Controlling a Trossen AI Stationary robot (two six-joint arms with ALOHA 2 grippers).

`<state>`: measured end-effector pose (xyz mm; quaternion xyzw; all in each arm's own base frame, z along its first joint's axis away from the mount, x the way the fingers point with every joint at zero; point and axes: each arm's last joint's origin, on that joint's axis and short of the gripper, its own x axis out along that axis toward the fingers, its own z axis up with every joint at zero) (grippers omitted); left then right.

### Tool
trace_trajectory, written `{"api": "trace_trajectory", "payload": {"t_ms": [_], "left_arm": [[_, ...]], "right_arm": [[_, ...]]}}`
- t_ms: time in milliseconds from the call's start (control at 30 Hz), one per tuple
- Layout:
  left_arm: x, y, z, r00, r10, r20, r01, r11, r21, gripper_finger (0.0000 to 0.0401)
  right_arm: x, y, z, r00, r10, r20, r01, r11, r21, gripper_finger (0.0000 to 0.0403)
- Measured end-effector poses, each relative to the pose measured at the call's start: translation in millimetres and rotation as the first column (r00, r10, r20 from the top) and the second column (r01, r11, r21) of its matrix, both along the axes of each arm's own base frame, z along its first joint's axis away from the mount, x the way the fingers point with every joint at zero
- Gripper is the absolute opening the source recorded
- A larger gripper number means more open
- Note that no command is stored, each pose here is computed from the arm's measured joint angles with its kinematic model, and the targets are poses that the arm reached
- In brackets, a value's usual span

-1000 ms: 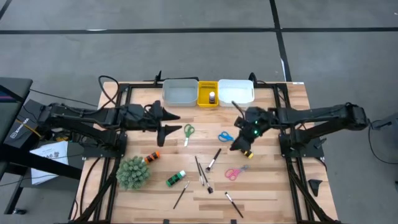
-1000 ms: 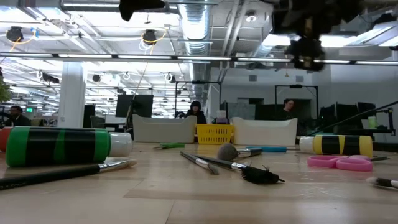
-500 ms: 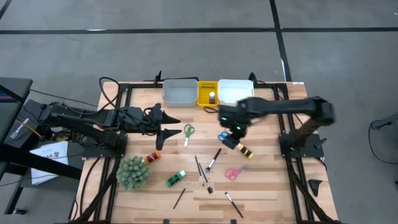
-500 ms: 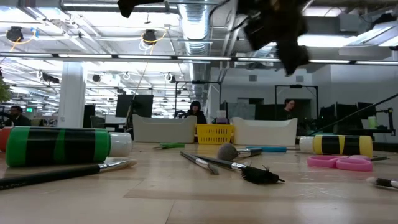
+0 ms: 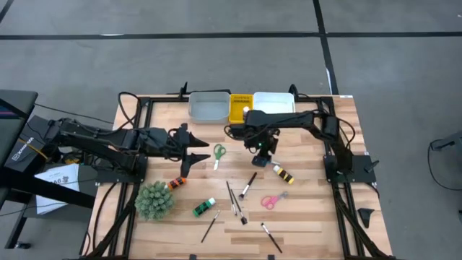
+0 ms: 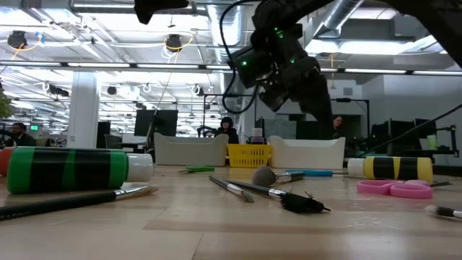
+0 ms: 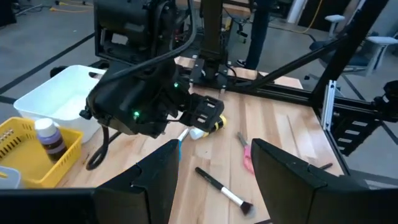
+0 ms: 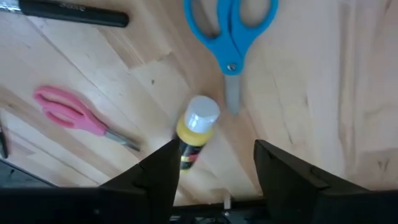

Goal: Pick & Place Paint Supplies
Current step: Put the yellow paint bottle into the yellow bin

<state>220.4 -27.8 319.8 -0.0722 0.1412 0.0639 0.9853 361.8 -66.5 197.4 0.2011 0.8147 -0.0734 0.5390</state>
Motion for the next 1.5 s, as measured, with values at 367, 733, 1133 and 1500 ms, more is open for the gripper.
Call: {"api": "trace_trajectory", "payload": {"t_ms": [367,733,1133,1500], "left_arm": [[-0.2,-1.4,0.1,1.000,-0.012,-0.002,0.012,1.000,0.020,0.0195],[-0.1,-1.3,0.1,1.000,-0.012,-0.002,0.012,1.000,0.020,0.0195],[-0.1,-1.3,0.1,1.000,-0.013,-0.001,0.013,1.000,0.020,0.0195],[-0.1,-1.9,0.0,1.000,-0.031,-0.002,0.032,0.999,0.014,0.0195]], "right_arm": [[-2.8,12.2,-23.4,1.000,-0.026,-0.018,0.025,0.999,-0.046,0.0223],[-15.9,24.8,-43.8,0.995,-0.026,-0.099,0.023,0.999,-0.026,0.0230],[-18.3,31.4,-58.9,0.993,-0.079,-0.084,0.074,0.996,-0.056,0.0230],[-15.0,32.4,-60.0,0.995,-0.086,-0.051,0.083,0.995,-0.063,0.0229]]}}
